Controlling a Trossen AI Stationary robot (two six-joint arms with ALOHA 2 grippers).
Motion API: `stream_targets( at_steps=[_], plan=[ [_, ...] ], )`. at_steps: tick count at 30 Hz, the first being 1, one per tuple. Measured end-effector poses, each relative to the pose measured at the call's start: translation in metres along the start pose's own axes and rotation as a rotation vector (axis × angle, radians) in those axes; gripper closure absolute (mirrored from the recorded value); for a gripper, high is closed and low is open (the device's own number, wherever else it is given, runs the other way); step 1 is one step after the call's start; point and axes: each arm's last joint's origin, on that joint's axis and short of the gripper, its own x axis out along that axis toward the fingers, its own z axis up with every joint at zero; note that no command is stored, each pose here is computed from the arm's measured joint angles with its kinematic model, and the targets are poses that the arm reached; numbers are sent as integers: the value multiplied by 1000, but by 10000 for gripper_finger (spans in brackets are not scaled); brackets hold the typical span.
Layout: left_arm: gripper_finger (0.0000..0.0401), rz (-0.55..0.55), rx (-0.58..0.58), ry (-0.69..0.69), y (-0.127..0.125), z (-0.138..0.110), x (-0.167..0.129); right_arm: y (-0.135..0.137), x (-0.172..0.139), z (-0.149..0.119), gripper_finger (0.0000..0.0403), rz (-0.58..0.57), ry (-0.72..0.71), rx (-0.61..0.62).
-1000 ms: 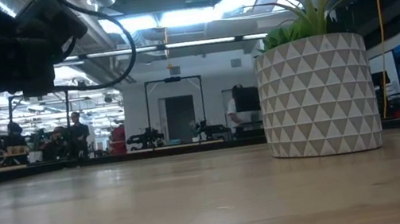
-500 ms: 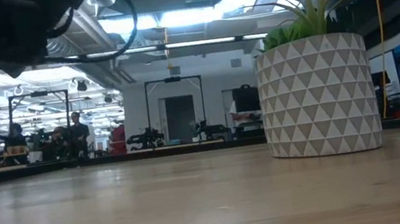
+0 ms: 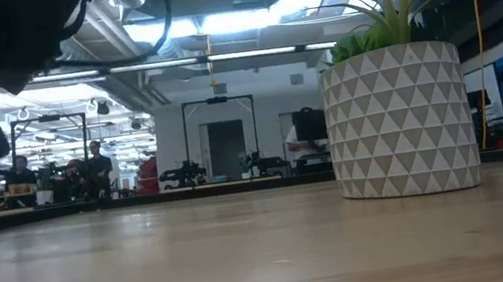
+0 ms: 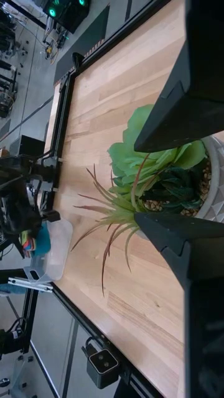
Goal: Nest measuring cups in basket
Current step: Put the stacked measuring cup into the transparent bin
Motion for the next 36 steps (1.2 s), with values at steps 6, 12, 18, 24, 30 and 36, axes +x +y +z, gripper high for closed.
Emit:
stream_targets(
  at_steps=[6, 12, 18, 24, 30, 36],
  plan=[
    [316, -29, 44, -2, -3, 2, 1, 0, 0, 0, 230, 0, 0, 0],
    [316, -57, 45, 51, -6, -2, 7, 0, 0, 0, 230, 0, 0, 0],
    [316, -59, 53, 64, -7, -3, 10, 0, 0, 0, 230, 0, 0, 0],
    [316, -57, 108, 35, -7, 0, 7, 0, 0, 0, 230, 0, 0, 0],
    [316, -71, 121, 39, -9, 1, 8, 0, 0, 0, 230, 0, 0, 0],
    [316, -108, 97, 70, -15, 9, 10, 0, 0, 0, 230, 0, 0, 0]
  ],
)
